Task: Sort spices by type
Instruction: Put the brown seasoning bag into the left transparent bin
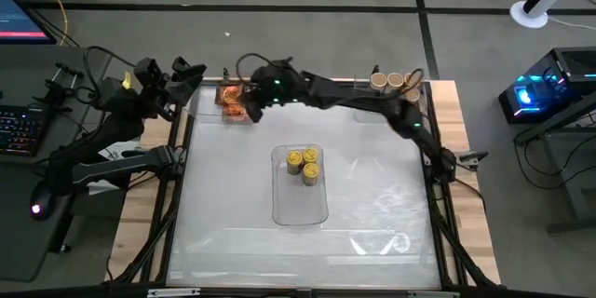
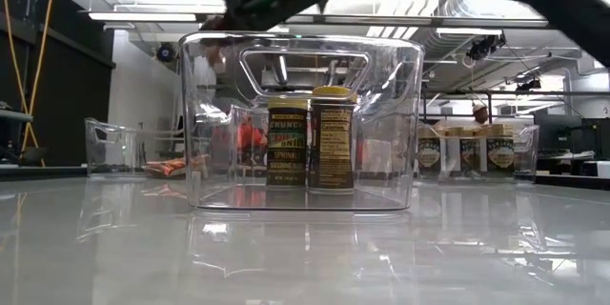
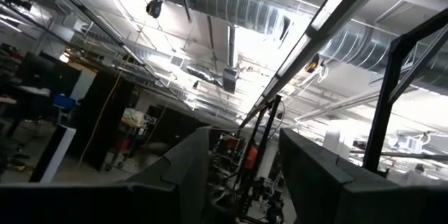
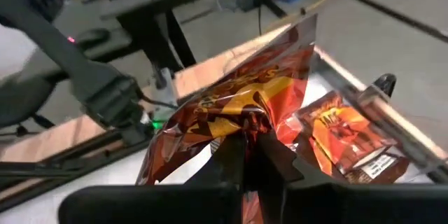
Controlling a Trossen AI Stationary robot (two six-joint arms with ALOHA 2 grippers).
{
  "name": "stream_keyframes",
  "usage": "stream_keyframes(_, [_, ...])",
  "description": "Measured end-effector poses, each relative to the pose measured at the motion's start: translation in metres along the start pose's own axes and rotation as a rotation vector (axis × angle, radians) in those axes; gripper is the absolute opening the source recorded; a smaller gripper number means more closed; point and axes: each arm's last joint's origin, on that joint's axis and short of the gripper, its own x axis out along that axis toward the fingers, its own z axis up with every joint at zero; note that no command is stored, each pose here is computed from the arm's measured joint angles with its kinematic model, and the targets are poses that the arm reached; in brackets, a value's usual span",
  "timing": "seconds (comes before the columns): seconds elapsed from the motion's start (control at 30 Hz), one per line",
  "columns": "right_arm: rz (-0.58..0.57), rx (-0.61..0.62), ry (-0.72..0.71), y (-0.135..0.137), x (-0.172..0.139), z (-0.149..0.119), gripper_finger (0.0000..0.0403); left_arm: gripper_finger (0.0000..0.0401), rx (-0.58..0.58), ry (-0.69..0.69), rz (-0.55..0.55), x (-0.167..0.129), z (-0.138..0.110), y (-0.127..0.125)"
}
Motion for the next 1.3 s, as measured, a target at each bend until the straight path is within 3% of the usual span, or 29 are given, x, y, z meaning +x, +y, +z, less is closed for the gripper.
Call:
stream_keyframes(0.13, [-0.001, -0.022, 0.041, -0.008, 0.025, -0.005, 0.0007, 0.0161, -0.005, 0.002, -0.003, 0.0, 0.0, 0.0])
stream_keyframes(0.33, [0.005, 0.003, -0.061, -0.028, 0.047, -0.025, 0.0007, 0.0161, 0.02, 0.003, -0.002, 0.0, 0.0, 0.0])
stream_keyframes(0.47, [-0.087, 0.018, -0.053, -0.044, 0.054, -0.041, 0.0007, 0.0161, 0.021, 0.003, -0.002, 0.0, 0.0, 0.0])
stream_keyframes(0.6, [-0.101, 0.028, -0.069, -0.053, 0.057, -0.044, 0.0008, 0.0161, 0.021, 0.003, -0.002, 0.0, 0.0, 0.0])
stream_keyframes(0.87, [-0.012, 0.009, -0.053, -0.051, 0.077, -0.066, 0.001, 0.0161, 0.019, 0.007, 0.002, 0.0, -0.001, 0.0])
stream_keyframes(1.3, [-0.011, -0.059, 0.07, -0.045, 0.083, -0.086, 0.0019, 0.0161, 0.019, 0.009, 0.006, 0.001, -0.001, 0.001])
